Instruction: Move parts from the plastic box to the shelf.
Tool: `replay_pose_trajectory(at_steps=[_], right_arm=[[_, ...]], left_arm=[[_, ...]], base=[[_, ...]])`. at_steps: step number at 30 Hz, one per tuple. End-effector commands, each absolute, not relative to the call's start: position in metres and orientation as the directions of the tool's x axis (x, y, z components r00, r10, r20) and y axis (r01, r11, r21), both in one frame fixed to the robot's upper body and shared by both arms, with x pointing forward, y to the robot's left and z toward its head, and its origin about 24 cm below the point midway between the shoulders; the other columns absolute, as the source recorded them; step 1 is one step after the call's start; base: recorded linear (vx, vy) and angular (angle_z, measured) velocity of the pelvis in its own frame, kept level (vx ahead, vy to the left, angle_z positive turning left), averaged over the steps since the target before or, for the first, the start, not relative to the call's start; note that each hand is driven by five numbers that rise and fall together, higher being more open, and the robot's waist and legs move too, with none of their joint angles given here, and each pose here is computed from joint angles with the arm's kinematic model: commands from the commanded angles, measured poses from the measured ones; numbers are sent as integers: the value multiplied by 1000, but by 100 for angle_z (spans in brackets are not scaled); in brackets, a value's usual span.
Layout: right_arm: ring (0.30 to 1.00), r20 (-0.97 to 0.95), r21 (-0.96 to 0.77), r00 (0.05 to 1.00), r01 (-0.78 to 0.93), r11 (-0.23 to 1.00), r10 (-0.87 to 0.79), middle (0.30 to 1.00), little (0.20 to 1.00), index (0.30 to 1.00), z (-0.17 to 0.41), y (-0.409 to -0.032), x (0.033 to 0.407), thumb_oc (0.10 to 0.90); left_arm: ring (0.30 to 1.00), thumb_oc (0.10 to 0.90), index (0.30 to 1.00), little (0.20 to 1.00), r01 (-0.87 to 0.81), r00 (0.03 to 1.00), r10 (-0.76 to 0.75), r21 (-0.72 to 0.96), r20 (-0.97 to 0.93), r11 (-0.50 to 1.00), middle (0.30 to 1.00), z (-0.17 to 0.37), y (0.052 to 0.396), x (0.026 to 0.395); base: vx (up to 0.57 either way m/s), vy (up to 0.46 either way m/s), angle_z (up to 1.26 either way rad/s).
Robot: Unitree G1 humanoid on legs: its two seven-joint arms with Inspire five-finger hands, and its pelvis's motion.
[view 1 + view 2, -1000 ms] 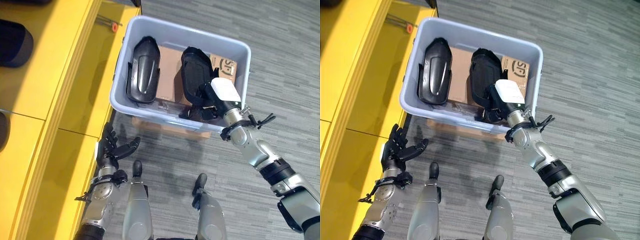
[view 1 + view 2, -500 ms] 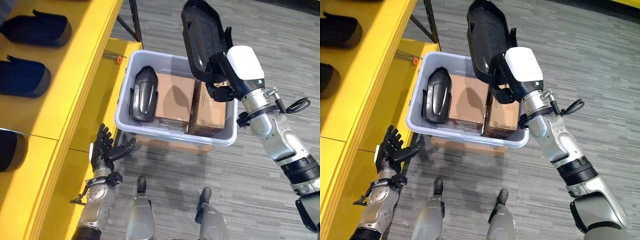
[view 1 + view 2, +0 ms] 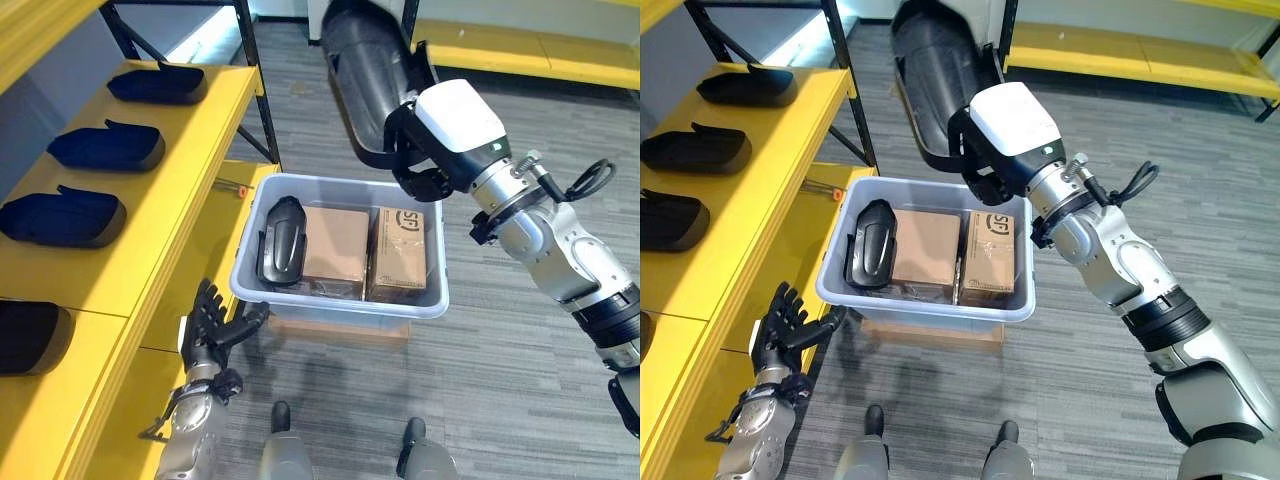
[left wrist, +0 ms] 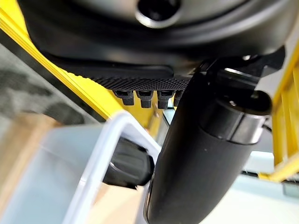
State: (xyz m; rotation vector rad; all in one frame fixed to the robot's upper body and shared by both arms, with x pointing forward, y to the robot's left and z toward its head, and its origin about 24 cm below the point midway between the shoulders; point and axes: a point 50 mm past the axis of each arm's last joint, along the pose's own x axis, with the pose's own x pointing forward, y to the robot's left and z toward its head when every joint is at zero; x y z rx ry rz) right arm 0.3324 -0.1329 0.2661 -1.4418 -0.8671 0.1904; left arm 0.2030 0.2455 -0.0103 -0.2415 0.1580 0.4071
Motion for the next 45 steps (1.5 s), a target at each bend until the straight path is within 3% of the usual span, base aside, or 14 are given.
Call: replay_pose_trajectory(at_steps=[1,7,14,33,45], right_arm=[[300,611,-769,494,556,315,619,300,300,300,336,-120,314,400],[300,669,-733,521,579,357,531,300,300,300,318,-148,306,400],[300,701,-711,636,588,387,322,300,300,300,272,-203,289,400],[300,568,-803,773,446,395,282,300,300,300,215,-201,292,400],[300,592,-784,758,465,411,272,300,300,300,224,-205,290,400]], left_arm=[[1000,900,1000,1000,-363,931,361,-238,-56,901,1000,14,249,211],[1000,900,1000,1000,-288,956,292,-240,-22,927,1000,22,235,221],[1000,900,1000,1000,-175,985,174,-206,-19,963,1000,23,217,225],[1000,900,1000,1000,-228,972,222,-77,-73,971,1000,14,237,203],[1000,900,1000,1000,-240,970,238,-77,-42,968,1000,19,239,214]], base=[[-144,-216,81],[-270,-317,188],[-46,384,137],[62,209,33],[99,-179,46]])
